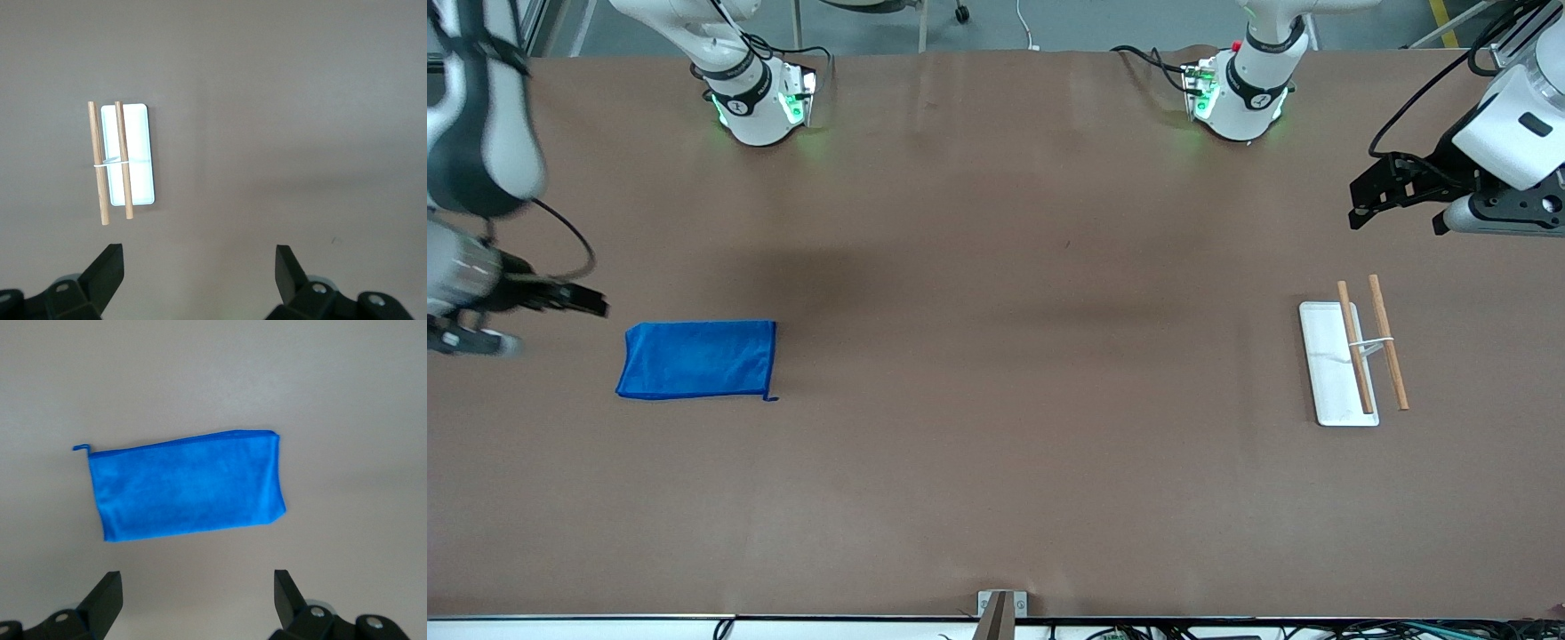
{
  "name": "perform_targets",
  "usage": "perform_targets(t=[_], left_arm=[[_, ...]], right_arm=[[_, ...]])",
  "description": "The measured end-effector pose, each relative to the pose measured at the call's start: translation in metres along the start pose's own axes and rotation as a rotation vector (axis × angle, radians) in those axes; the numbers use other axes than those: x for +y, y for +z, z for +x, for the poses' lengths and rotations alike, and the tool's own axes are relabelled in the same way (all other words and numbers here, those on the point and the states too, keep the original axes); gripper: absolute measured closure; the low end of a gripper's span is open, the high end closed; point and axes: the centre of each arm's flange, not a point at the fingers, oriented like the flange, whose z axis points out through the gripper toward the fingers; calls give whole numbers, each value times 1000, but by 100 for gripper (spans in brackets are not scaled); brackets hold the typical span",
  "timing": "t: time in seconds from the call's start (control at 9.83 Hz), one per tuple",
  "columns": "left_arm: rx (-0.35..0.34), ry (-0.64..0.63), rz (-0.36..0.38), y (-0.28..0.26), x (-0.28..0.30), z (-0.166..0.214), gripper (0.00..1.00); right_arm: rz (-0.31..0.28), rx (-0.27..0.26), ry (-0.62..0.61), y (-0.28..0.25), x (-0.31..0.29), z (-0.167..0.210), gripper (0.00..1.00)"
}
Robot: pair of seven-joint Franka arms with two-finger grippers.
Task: Right arm passes towel to left arm to hang
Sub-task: 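Lower the right gripper onto the blue towel and grasp its middle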
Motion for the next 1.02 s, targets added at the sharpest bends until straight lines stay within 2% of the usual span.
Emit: perform_targets(t=[0.2,0.41,0.71,1.02], left_arm=[[0,0,0,0,0,0,0],[-1,0,0,0,0,0,0],[-1,-2,0,1,-1,0,0],[-5,-3,0,3,-2,1,0]], right_arm=[[-5,47,-26,84,-10,-7,0],[-9,91,-60,145,-12,-21,0],[-17,103,-99,193,-11,-24,0],[-21,109,-111,214,-8,-23,1]])
